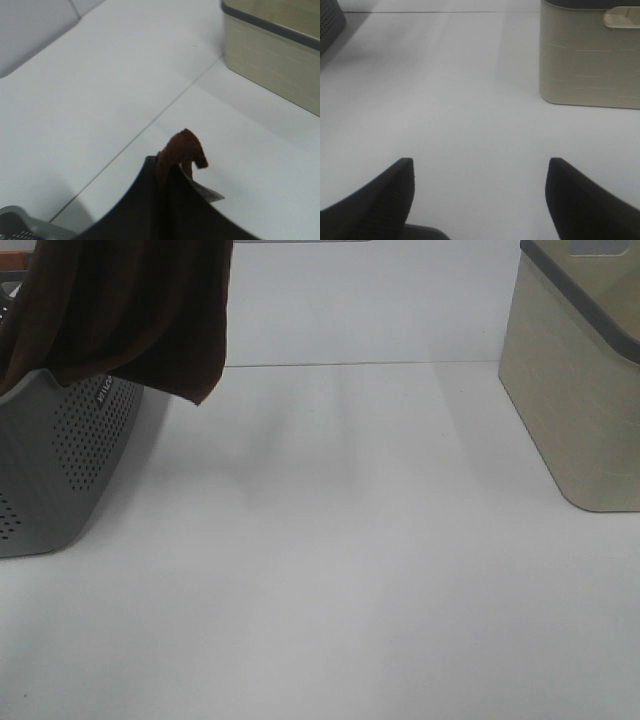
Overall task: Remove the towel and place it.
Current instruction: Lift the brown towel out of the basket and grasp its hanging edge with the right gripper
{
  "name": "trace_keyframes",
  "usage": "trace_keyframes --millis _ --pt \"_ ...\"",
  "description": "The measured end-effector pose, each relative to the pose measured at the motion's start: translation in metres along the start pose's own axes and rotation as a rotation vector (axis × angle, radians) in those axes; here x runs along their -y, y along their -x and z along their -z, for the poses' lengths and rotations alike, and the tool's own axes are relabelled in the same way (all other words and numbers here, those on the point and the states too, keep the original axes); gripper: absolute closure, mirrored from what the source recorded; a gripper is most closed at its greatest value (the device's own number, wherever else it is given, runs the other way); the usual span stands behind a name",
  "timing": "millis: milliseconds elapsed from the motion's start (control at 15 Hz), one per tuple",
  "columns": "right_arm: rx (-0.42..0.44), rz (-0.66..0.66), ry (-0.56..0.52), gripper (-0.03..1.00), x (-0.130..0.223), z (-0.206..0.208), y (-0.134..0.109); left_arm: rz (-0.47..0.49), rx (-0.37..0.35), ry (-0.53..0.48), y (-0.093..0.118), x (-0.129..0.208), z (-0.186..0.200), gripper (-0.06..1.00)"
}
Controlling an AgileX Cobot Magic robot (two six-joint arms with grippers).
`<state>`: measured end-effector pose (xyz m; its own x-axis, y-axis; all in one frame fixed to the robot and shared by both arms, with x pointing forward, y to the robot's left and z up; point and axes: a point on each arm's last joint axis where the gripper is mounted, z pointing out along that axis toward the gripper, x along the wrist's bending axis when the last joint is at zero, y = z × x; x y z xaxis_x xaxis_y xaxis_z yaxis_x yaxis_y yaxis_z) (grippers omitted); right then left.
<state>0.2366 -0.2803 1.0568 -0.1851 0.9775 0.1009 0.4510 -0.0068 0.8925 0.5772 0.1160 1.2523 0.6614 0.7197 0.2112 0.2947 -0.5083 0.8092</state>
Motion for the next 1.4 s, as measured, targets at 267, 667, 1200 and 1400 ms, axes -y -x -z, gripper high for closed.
trace_keyframes --millis 267,667,1200,1400 --pt "-0.205 -0.088 -0.110 0.27 -0.021 -0.028 -0.013 -0.109 0.150 0.029 0.065 -0.016 -0.001 0.94" --pt "-0.638 0.033 -0.143 0.32 -0.058 -0.097 -0.030 -0.126 0.222 0.176 0.101 -0.035 0.004 0.94" --pt "-0.805 0.092 -0.030 0.34 -0.059 -0.197 -0.041 -0.061 0.264 0.284 0.105 -0.045 0.007 0.94" --pt "-0.814 0.257 -0.099 0.30 -0.043 -0.225 -0.068 -0.058 0.268 0.284 0.105 -0.045 0.007 0.94"
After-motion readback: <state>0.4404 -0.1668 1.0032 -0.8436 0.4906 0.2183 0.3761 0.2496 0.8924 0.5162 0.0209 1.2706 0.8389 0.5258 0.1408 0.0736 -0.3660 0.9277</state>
